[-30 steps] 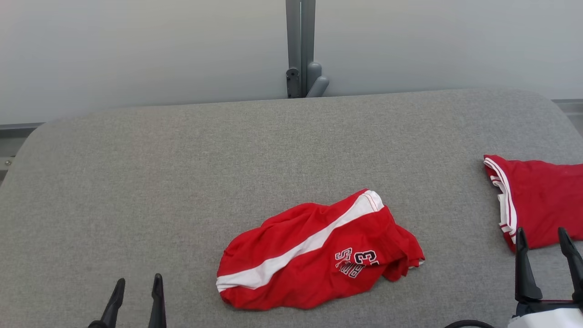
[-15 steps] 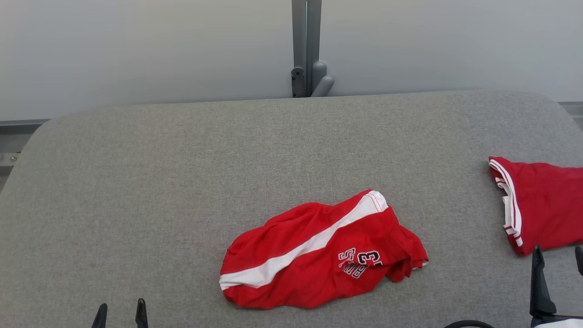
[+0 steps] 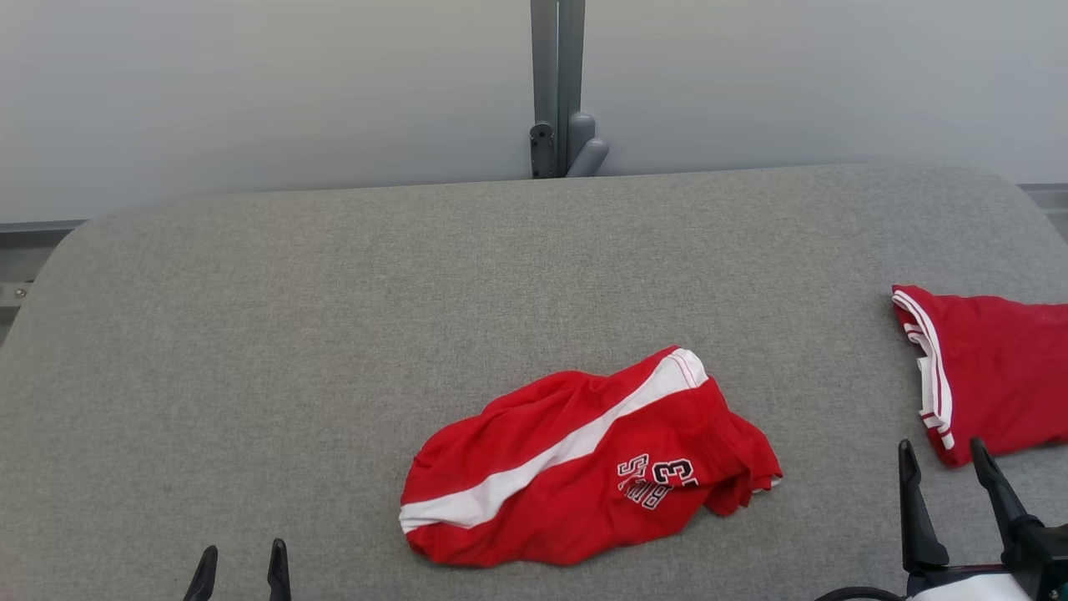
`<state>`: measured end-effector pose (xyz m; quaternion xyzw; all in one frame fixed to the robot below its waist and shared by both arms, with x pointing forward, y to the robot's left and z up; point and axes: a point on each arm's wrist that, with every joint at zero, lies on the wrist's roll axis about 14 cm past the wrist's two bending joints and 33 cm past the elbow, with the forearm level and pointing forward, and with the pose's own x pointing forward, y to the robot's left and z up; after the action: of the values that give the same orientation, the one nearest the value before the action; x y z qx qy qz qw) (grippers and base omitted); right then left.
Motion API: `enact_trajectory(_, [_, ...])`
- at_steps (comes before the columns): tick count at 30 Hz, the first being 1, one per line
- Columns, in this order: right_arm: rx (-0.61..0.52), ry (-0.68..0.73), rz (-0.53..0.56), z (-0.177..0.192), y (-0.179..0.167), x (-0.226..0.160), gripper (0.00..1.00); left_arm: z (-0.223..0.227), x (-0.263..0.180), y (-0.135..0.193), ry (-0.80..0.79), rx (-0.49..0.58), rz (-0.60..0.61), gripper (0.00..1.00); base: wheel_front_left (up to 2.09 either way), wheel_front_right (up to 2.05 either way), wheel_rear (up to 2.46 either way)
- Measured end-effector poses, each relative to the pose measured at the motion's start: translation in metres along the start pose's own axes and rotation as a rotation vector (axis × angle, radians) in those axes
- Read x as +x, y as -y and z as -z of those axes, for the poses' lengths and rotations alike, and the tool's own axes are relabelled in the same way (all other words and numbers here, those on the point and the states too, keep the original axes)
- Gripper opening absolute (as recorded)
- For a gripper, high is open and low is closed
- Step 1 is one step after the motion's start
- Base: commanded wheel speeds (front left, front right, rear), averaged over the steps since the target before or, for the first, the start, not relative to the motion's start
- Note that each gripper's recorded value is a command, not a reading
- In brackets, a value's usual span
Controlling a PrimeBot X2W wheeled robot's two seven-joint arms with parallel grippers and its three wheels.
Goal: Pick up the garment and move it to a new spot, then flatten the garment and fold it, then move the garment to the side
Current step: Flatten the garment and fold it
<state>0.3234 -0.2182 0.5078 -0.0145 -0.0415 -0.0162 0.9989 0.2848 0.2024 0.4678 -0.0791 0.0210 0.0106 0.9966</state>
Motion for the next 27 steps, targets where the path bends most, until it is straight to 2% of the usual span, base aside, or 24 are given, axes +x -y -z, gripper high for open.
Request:
enact_trajectory(9, [0.02, 0.003, -0.078, 0.0, -0.024, 0.004, 1.0, 0.004, 0.007, 0.017, -0.005, -0.016, 0.05, 1.0, 0.0, 0.0, 0.0])
enact_trajectory(20, [0.033, 0.011, -0.088, -0.002, -0.029, 0.003, 1.0, 0.003, 0.011, 0.024, -0.003, -0.033, 0.071, 1.0, 0.0, 0.0, 0.0])
enact_trajectory(25, [0.113, 0.045, -0.107, -0.011, -0.041, 0.016, 1.0, 0.001, 0.02, 0.03, 0.005, -0.05, 0.087, 1.0, 0.0, 0.0, 0.0])
enact_trajectory(27, [0.141, -0.025, -0.169, 0.006, -0.06, 0.019, 1.0, 0.018, 0.021, 0.029, -0.053, -0.07, 0.08, 1.0, 0.0, 0.0, 0.0])
